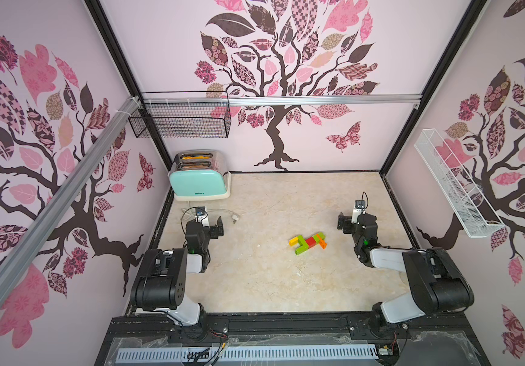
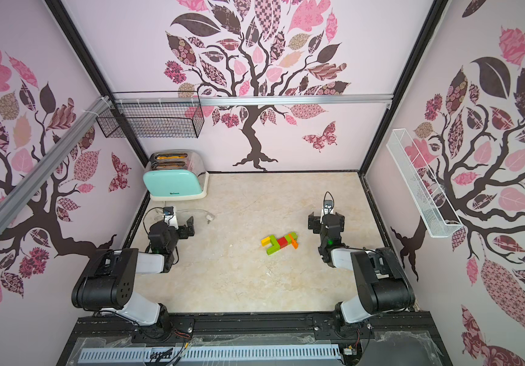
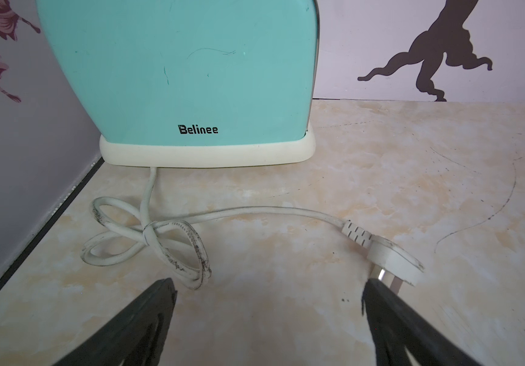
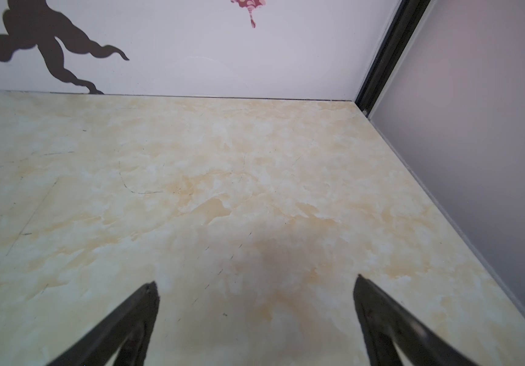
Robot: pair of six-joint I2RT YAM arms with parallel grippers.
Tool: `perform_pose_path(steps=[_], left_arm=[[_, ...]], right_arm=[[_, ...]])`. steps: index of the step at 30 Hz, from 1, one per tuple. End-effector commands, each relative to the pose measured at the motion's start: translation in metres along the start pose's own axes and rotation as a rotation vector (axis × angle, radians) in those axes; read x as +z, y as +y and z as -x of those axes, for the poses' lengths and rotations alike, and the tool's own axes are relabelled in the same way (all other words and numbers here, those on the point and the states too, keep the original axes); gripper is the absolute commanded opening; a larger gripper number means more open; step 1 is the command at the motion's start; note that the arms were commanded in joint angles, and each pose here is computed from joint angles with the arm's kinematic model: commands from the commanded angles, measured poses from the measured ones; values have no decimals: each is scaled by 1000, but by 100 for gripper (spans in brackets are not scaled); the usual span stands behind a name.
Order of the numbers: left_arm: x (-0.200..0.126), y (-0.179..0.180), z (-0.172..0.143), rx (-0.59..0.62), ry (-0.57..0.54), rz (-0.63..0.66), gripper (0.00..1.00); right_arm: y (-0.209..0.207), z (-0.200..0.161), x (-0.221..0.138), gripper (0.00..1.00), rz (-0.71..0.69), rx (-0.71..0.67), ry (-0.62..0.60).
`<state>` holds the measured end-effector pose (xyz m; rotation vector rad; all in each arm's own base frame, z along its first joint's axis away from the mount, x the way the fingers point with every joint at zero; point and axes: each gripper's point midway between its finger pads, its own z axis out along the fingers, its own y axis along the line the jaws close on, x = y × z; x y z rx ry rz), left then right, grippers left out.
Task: Assemble a giraffe with lego
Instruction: Reset both arms
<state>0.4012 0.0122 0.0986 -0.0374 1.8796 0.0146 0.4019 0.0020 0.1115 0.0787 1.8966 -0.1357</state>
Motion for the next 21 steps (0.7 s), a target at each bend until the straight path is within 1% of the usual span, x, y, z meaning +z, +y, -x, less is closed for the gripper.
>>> perform_pose_path(steps=[1, 3, 5, 7, 17, 19, 21], left_arm=[[0, 5, 2, -17, -1, 22, 98], [0, 4, 2, -16, -2, 21, 98], [0, 5, 2, -17, -1, 21, 98], [0, 4, 1, -16, 1, 21, 98], [-1, 6, 2, -13, -3, 36, 98], [-5, 3, 3, -4, -23, 28, 98], [-14, -12, 4, 53, -67, -30, 98]], right_arm=[[-7, 1, 5, 99, 29, 90, -84], [-9, -4, 7, 99, 17, 93, -19], [-10, -2, 6, 99, 15, 95, -42], [-9, -3, 6, 99, 17, 95, -24], [-9, -3, 7, 99, 17, 94, -25], [-9, -3, 6, 99, 17, 94, -26], [-9, -3, 6, 99, 17, 95, -27]])
